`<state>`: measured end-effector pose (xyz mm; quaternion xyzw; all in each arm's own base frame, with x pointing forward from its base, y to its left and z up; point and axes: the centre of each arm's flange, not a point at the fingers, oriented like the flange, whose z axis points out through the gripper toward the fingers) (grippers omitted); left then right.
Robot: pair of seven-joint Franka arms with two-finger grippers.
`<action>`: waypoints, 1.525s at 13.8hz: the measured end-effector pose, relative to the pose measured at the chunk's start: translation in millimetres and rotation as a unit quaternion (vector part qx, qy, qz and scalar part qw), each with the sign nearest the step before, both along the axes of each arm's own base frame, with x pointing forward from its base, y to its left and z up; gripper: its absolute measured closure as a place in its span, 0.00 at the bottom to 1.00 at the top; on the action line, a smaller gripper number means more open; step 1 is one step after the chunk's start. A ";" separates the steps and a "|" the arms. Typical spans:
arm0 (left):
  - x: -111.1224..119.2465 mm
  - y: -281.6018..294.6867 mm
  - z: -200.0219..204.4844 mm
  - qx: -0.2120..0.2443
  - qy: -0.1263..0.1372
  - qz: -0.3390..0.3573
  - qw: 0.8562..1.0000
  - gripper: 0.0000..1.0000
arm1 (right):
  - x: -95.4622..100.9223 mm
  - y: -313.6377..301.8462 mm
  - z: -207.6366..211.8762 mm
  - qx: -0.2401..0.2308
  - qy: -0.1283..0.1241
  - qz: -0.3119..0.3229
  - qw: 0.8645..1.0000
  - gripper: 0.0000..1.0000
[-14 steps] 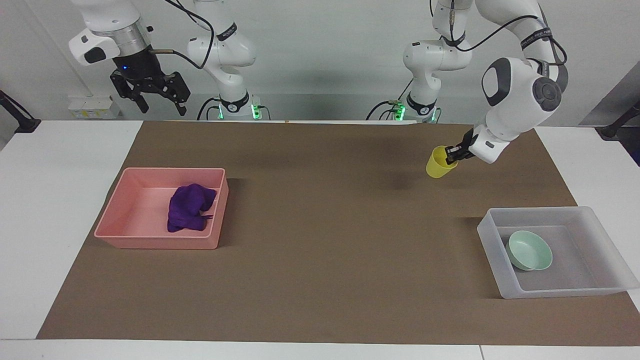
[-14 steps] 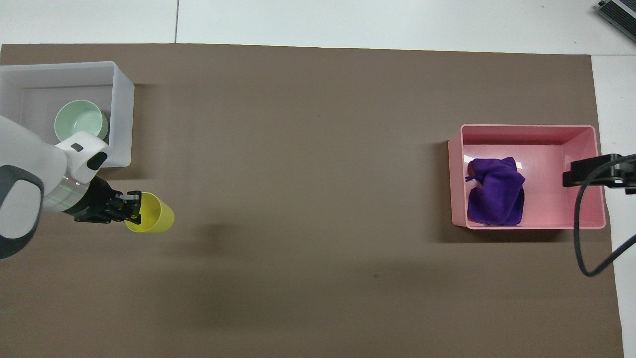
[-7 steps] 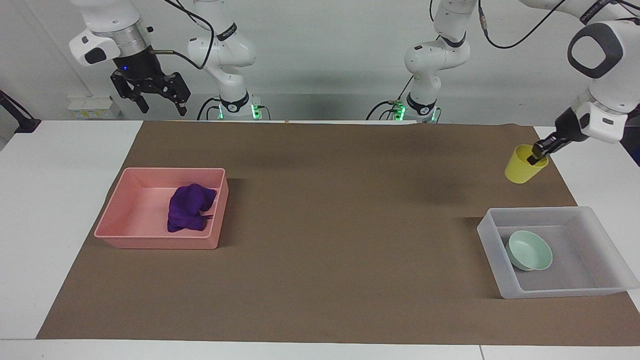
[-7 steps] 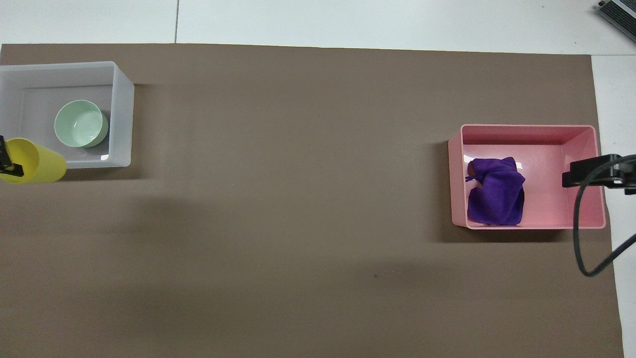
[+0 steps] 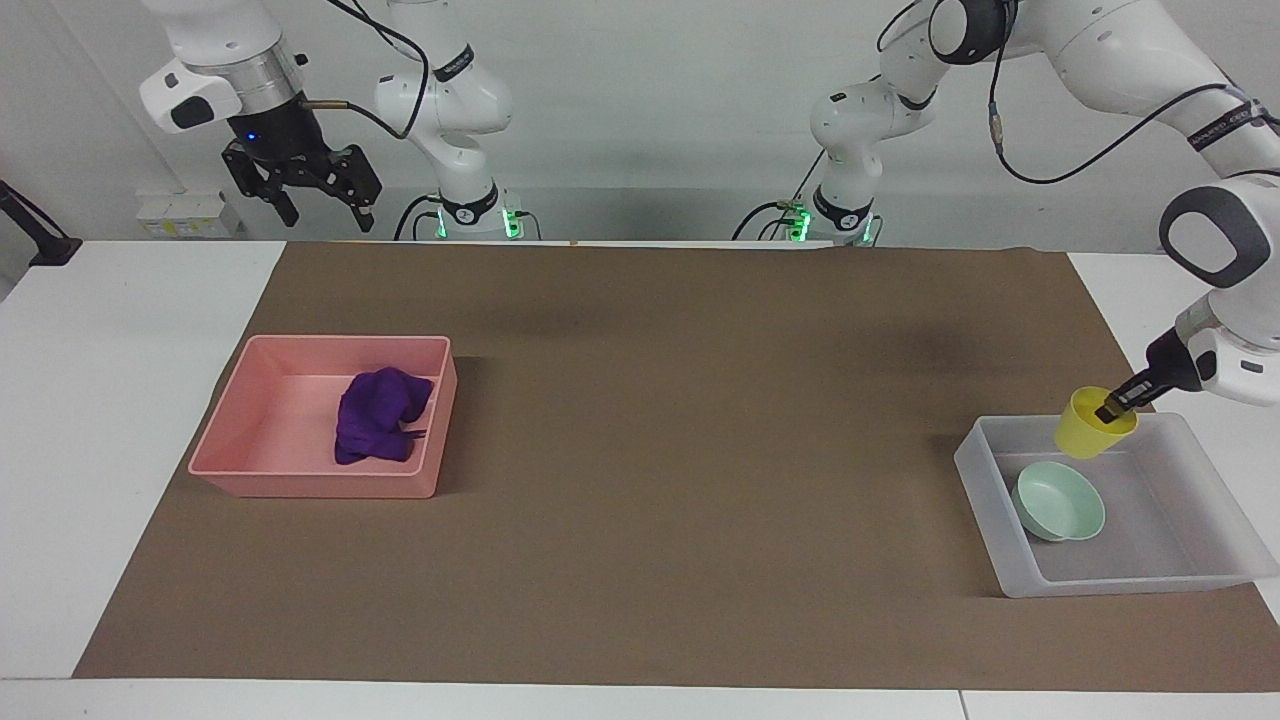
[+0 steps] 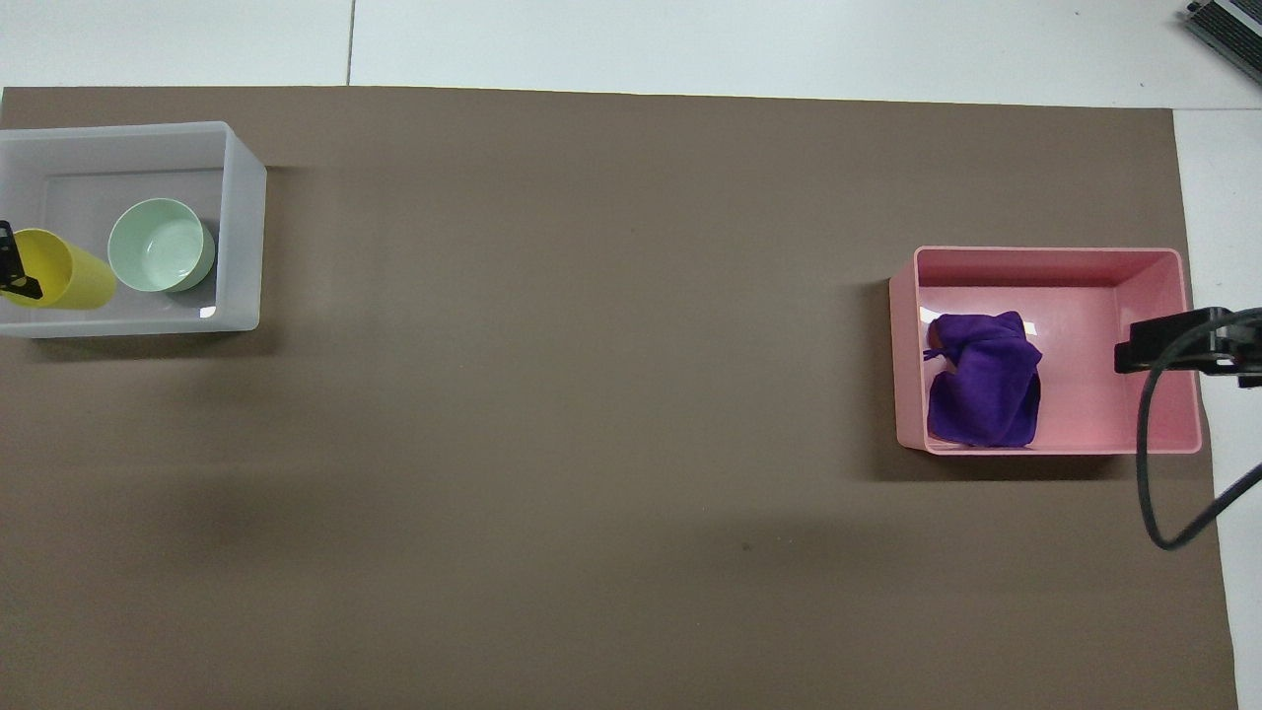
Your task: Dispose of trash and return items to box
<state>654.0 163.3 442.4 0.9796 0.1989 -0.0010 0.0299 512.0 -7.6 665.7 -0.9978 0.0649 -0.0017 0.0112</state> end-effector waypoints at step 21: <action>-26.3 -65.7 100.3 -0.011 0.033 -0.055 0.998 0.00 | -1.3 0.0 -3.9 0.000 0.004 0.000 1.000 0.00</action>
